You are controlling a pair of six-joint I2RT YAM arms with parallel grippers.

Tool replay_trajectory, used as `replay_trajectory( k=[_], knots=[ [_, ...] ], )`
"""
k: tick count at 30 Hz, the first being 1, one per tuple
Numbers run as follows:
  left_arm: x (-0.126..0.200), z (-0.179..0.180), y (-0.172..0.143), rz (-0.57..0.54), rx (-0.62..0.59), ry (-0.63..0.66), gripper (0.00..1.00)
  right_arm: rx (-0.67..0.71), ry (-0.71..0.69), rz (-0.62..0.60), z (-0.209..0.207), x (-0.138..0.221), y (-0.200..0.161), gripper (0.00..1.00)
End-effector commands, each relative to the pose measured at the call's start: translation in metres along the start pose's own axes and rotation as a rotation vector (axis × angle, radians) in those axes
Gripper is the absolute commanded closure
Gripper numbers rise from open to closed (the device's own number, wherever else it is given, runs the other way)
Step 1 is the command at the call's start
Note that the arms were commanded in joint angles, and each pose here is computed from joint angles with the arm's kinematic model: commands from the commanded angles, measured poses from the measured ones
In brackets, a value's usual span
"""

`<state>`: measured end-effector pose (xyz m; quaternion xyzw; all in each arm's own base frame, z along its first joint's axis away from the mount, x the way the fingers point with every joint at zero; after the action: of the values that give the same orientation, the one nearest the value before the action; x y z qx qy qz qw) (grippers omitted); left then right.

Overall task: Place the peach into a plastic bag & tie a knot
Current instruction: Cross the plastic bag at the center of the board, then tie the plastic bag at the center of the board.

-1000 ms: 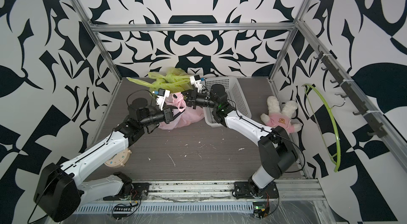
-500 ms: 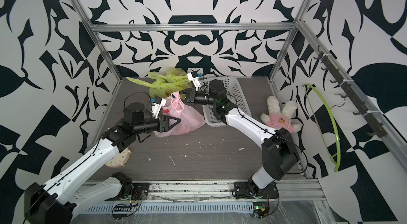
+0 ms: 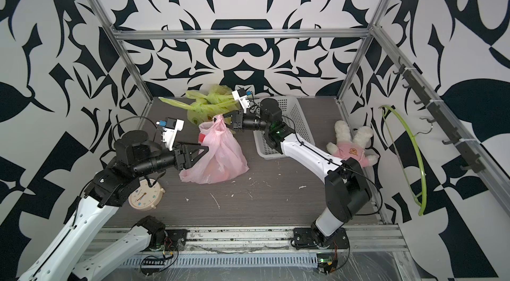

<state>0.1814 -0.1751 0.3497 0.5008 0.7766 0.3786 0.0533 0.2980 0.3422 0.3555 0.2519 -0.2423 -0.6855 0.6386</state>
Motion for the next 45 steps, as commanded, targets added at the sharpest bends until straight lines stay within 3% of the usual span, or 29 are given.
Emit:
replay_trajectory(
  k=[1,7,10,14,18,30,39,45],
  knots=[
    [0.012,-0.003,0.005,-0.019,-0.021,0.032,0.33,0.109,0.070,-0.019,0.032,0.001,0.016,1.00],
    [0.019,-0.003,0.039,-0.164,0.005,0.122,0.60,0.117,0.071,-0.006,0.033,0.003,0.012,1.00],
    [0.011,-0.006,0.055,-0.215,0.047,0.102,0.54,0.121,0.060,0.000,0.030,0.003,0.010,1.00],
    [-0.018,0.004,0.061,-0.185,0.125,0.074,0.55,0.139,0.029,0.013,0.019,0.003,-0.001,1.00],
    [-0.046,0.023,0.049,-0.151,0.224,0.028,0.64,0.139,-0.012,0.020,-0.004,0.006,-0.020,1.00],
    [-0.065,0.045,0.011,-0.159,0.376,-0.114,0.65,0.117,-0.037,0.007,-0.030,0.006,-0.043,1.00],
    [-0.096,0.074,-0.031,-0.088,0.421,-0.023,0.67,0.102,-0.014,-0.020,-0.024,-0.001,-0.038,1.00],
    [-0.100,0.094,-0.044,-0.107,0.457,0.014,0.70,0.056,0.042,-0.067,-0.015,-0.003,-0.032,1.00]
  ],
)
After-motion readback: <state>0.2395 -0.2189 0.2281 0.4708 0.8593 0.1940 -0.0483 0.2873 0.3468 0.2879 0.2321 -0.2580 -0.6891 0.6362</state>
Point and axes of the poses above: each gripper's point midway between its finger pads, its own x axis back along the fingers, its own z axis along the line the jaws close on, y = z × x, the point moved 3 cm from there along x, back along the fingers, and after that the axes turned 11 degrees about x, right-handed, at the moved point
